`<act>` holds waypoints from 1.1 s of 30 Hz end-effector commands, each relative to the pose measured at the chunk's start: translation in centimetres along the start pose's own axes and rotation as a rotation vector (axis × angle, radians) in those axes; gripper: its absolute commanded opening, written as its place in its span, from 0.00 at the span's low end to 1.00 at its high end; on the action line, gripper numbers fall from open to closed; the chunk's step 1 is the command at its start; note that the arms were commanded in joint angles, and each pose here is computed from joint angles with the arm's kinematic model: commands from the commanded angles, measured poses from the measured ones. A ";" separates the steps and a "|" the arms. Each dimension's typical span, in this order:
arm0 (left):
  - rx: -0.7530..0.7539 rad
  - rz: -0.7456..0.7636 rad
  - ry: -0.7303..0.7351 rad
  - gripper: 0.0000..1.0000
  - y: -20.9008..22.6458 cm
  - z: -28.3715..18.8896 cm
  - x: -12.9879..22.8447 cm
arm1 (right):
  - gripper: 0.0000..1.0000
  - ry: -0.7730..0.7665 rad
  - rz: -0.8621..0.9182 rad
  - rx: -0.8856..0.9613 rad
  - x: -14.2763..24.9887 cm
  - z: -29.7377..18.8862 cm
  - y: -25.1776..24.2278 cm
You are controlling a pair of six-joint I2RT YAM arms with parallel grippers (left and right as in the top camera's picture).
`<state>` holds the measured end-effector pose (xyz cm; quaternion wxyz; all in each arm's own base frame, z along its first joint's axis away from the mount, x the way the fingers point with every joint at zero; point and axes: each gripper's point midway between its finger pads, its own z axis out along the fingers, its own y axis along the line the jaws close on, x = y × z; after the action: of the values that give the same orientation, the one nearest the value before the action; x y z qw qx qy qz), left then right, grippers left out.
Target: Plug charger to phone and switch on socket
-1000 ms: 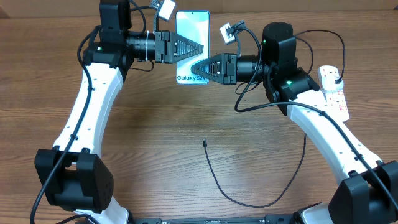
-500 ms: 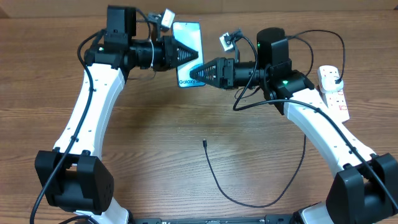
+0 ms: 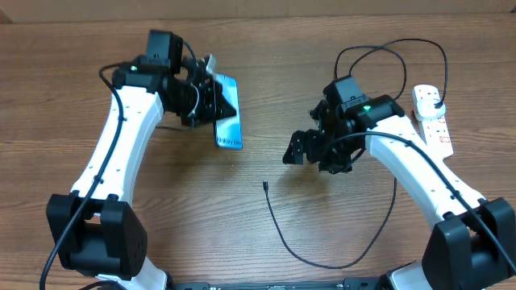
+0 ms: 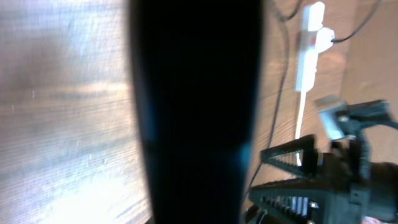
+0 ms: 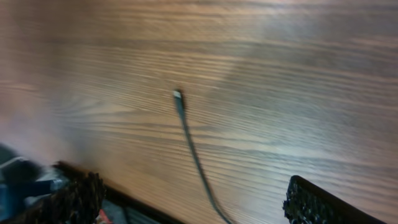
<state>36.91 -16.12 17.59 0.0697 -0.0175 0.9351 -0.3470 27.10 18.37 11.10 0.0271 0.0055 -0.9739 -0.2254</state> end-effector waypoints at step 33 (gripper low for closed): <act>-0.035 0.004 -0.117 0.04 5.8 5.9 -0.3 | 0.39 0.033 -0.160 0.411 4.8 11.3 2.5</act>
<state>38.26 -15.17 8.95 0.1234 -0.0412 0.9373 -0.3234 21.65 25.62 2.69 0.0186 0.0995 -0.9946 -0.0243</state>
